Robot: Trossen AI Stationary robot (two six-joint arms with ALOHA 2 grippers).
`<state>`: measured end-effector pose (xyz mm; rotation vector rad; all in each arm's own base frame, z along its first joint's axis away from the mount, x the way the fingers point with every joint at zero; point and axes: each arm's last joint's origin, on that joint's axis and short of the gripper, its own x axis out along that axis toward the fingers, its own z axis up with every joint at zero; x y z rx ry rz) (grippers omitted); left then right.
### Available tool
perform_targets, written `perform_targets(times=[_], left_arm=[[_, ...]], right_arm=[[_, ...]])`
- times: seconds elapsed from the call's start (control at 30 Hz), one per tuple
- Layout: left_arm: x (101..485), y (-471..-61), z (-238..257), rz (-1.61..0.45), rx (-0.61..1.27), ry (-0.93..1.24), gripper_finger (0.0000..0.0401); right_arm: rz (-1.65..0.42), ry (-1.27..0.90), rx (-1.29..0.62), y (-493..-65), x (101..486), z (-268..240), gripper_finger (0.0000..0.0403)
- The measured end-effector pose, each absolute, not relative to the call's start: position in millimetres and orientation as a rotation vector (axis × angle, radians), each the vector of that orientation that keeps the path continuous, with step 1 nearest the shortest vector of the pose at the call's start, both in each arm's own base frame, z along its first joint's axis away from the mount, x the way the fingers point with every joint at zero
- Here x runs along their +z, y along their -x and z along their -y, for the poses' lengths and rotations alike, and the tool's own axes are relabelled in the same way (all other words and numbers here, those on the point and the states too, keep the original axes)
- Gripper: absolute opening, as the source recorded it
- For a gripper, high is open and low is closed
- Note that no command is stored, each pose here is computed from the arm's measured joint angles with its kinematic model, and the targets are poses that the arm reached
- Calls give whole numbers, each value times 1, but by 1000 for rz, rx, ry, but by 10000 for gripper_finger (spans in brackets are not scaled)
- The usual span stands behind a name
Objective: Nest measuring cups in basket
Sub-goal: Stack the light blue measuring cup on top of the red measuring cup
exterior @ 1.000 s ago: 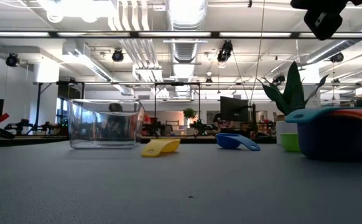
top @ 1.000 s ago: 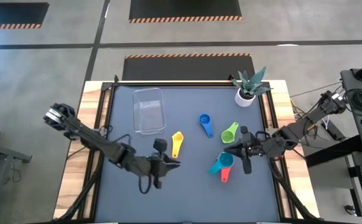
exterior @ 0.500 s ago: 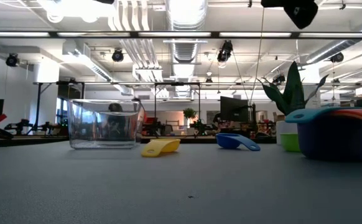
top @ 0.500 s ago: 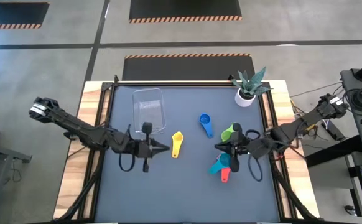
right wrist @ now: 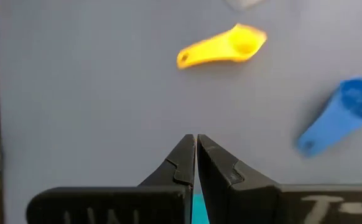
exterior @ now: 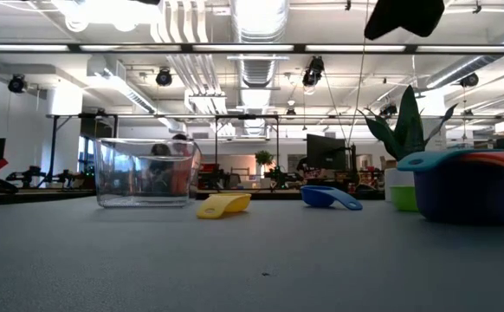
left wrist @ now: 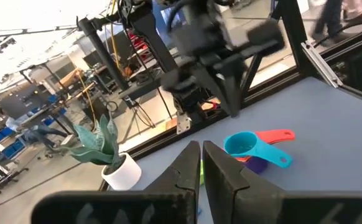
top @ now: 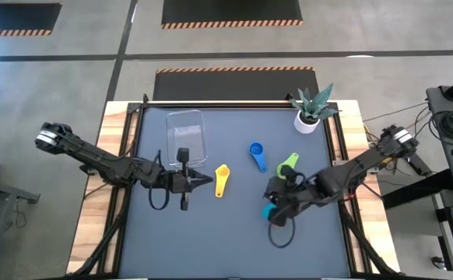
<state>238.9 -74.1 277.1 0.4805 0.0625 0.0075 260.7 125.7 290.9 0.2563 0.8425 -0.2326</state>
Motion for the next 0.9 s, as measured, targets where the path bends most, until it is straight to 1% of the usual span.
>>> perform_targets(times=[0.17, 0.47, 0.77, 0.9], left_arm=[[280, -239, 74, -55, 8, -475, 0], [282, -240, 75, -49, 10, -453, 0], [283, -240, 75, -47, 9, -452, 0], [283, -240, 75, -47, 9, -452, 0]], right_arm=[[-993, -320, -184, -282, 274, -135, 9], [-1243, -339, -156, -305, 243, -132, 9], [-1333, -270, -134, -328, 216, -116, 9], [-1352, -257, -110, -333, 211, -113, 9]])
